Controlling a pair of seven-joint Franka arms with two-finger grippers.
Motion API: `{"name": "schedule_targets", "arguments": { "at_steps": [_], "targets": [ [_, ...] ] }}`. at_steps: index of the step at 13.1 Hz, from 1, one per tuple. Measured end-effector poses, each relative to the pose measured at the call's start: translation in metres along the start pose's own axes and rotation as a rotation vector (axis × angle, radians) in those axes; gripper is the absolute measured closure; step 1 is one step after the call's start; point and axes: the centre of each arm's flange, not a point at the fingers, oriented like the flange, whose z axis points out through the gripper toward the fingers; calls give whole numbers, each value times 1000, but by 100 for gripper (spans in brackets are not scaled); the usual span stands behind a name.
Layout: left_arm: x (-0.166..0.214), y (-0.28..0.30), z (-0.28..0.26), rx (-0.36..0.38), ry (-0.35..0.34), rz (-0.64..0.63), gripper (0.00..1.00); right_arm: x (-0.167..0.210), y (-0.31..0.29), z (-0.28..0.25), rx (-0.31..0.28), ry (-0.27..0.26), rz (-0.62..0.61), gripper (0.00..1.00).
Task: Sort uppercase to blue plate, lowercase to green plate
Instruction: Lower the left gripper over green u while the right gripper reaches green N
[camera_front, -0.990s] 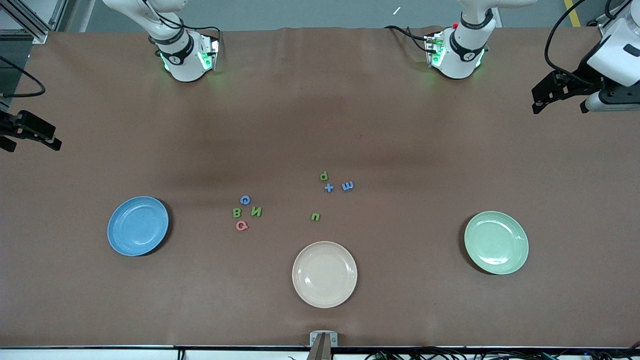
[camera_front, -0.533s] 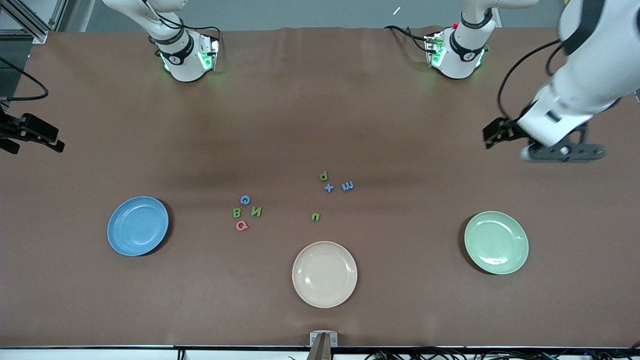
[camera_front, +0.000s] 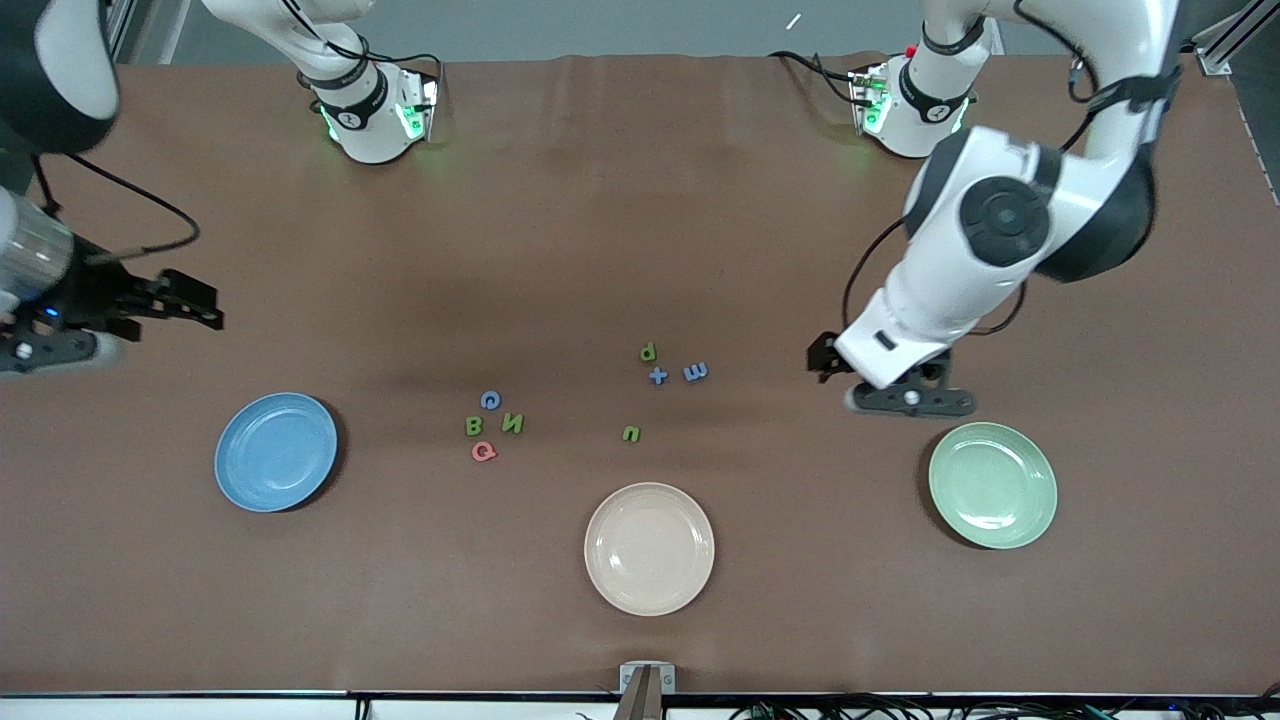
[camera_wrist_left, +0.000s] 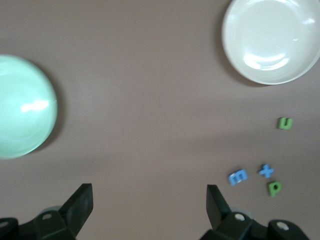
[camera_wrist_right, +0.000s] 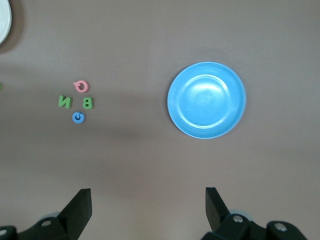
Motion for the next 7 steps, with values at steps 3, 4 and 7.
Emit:
{"name": "schedule_targets", "arguments": {
  "at_steps": [3, 4, 7],
  "targets": [
    [7, 58, 44, -15, -2, 75, 2, 24, -45, 42, -7, -37, 79, 0],
    [11, 75, 58, -21, 0, 96, 2, 30, -64, 56, -12, -45, 121, 0],
    [20, 120, 102, -62, 62, 98, 13, 45, -111, 94, -27, -58, 220, 0]
  ]
}}
